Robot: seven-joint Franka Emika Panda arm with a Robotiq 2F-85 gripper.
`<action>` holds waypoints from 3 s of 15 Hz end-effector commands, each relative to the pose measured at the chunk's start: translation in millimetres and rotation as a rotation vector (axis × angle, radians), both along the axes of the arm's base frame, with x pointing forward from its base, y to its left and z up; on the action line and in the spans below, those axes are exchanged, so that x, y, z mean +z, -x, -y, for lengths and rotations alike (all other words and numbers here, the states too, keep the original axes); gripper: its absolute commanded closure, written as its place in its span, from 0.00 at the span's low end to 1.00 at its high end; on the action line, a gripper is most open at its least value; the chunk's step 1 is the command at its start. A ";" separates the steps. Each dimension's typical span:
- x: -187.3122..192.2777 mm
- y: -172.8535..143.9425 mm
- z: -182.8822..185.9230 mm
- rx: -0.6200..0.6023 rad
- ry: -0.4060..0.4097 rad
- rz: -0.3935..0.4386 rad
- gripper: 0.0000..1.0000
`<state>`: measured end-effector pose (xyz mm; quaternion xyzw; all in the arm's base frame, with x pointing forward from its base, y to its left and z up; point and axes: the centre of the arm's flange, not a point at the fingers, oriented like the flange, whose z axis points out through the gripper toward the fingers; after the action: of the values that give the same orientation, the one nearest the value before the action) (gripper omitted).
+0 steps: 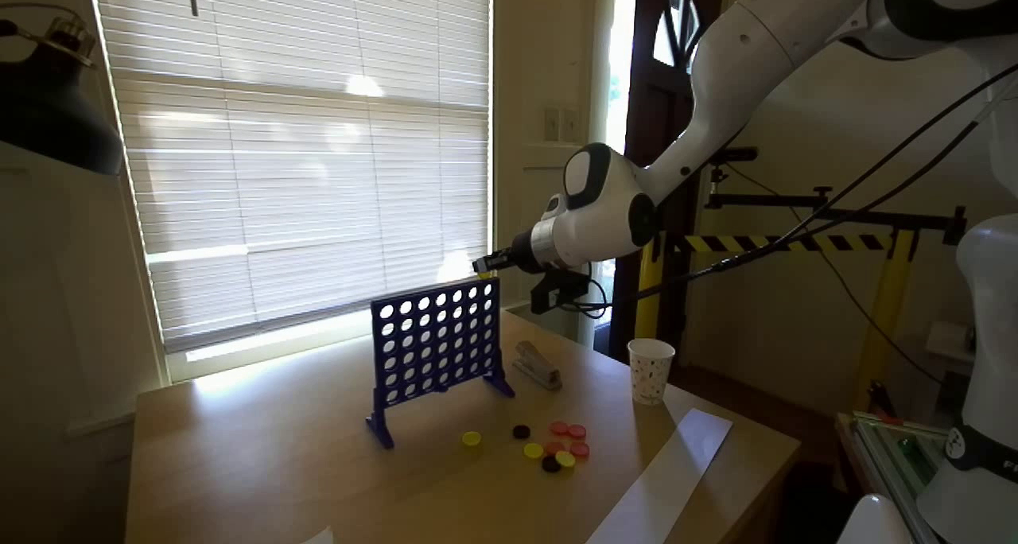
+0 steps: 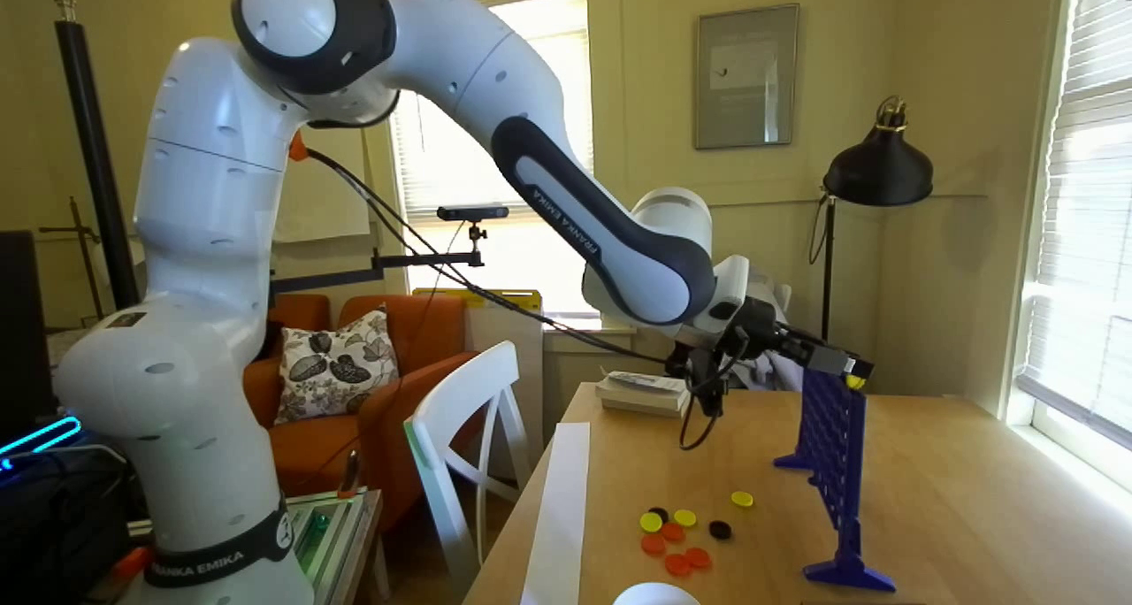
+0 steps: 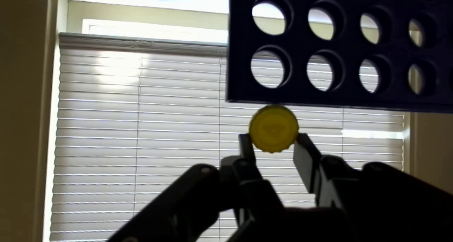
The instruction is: Put the yellow chip into the connect four game
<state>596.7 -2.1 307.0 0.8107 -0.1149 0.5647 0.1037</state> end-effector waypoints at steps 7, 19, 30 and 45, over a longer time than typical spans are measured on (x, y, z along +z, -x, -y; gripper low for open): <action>-5.7 3.9 4.2 0.003 0.006 0.023 0.91; -6.5 8.8 5.3 -0.001 0.008 0.014 0.91; -7.5 10.4 6.7 0.000 0.008 0.012 0.26; 17.0 6.6 -2.9 -0.031 -0.073 0.055 0.00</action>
<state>593.3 -2.5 308.4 0.8048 -0.1308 0.5707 0.0974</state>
